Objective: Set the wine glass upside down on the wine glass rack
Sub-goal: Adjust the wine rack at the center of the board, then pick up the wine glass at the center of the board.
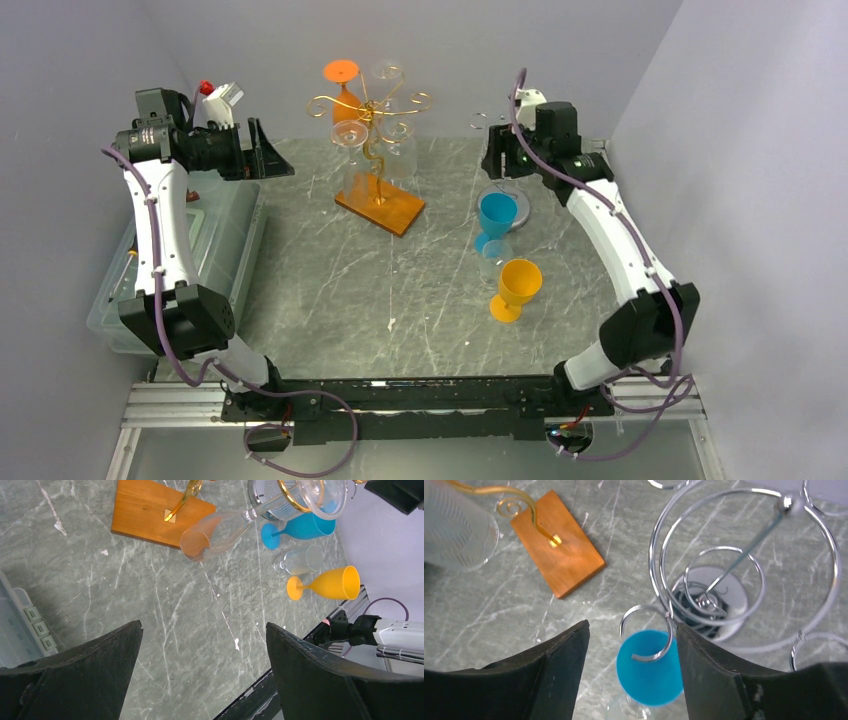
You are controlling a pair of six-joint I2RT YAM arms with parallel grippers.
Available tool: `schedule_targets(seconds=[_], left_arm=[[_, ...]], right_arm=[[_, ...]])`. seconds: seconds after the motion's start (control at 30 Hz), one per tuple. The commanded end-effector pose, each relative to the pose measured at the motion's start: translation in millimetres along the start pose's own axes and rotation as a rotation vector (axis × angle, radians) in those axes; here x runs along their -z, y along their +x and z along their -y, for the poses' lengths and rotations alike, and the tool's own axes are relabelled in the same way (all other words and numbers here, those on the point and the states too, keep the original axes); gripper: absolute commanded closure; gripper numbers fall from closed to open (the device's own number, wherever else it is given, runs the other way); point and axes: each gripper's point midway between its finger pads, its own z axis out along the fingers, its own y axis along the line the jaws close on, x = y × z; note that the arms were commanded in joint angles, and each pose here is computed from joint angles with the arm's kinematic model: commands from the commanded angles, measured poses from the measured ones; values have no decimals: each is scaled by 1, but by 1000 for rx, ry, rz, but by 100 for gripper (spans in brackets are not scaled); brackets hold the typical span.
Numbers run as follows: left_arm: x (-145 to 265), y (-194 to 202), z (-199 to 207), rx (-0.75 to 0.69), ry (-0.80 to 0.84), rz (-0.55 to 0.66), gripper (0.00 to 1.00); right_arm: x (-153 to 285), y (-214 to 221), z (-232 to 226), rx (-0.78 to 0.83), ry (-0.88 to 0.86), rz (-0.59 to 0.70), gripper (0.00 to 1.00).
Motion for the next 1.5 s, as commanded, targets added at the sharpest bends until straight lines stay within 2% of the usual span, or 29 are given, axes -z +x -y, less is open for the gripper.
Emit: schedule_targets(seconds=[0.0,0.2,0.3,0.63,0.93,1.47], left_arm=[[8,-3,16,-24,51,23,1],[8,7,16,-25,45,8,0],[11,9,18,-33,38,9,1],[19,9,18,-70,-12,19,1],[20,6,19,-77,-11,27,0],[23,5,23,-105,-8,37,1]], right_arm=[[51,-9,-17,43,38,74,31],[70,61,-70,114,-14,-109,32],[73,97,-78,134,17,-204,34],[60,176,-74,110,76,-348,39],[37,200,-61,148,142,-386,44],[0,230,-52,194,175,-448,61]])
